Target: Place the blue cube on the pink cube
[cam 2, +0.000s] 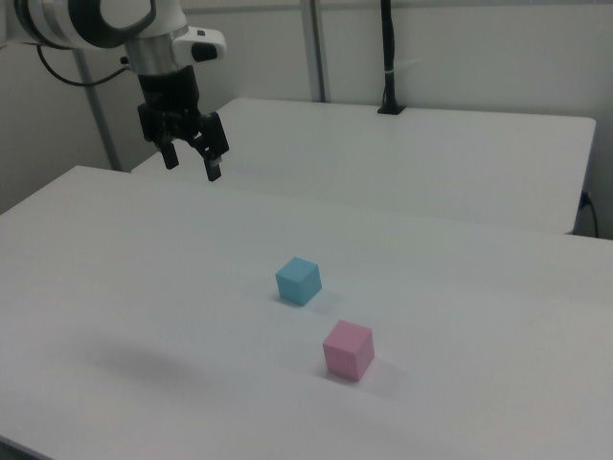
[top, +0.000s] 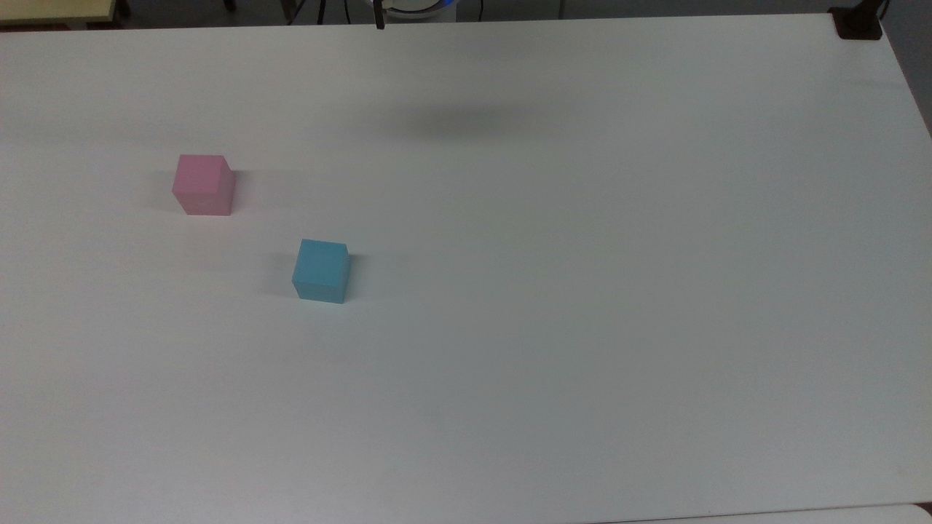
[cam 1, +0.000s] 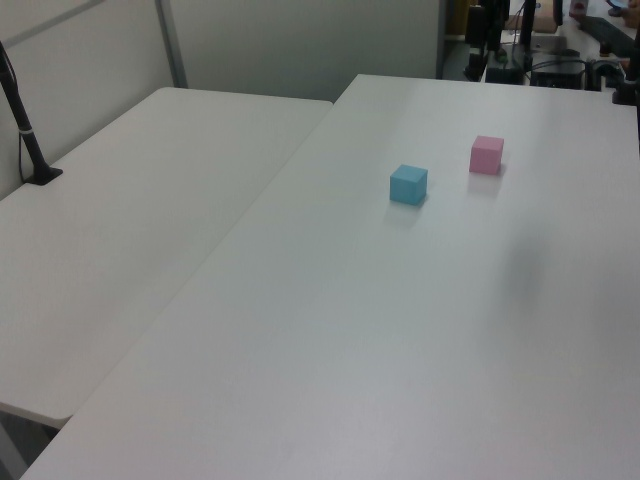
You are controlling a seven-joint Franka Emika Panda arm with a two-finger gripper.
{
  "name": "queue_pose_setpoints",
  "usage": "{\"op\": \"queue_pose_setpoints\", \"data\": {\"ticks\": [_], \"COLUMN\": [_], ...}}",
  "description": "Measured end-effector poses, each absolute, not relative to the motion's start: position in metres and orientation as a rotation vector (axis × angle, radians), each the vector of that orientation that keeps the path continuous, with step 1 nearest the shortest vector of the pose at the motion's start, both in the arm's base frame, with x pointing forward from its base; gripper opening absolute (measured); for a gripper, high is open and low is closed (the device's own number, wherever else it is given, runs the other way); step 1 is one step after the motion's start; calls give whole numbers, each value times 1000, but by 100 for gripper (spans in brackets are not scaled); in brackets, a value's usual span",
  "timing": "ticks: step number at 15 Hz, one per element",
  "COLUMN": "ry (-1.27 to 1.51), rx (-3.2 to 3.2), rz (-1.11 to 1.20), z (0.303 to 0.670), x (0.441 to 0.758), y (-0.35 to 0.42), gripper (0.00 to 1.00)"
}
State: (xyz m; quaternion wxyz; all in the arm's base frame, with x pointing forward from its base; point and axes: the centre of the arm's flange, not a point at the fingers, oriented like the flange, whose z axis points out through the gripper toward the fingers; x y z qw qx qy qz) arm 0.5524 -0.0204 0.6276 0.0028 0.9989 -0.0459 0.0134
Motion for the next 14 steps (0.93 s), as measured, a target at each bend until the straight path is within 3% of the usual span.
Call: {"op": "queue_pose_setpoints", "data": {"ticks": [14], "ry": [-138], "rx": [3125], "rz": [24], "z": [621], "x": [555], "y": [-25], "gripper": [100]}}
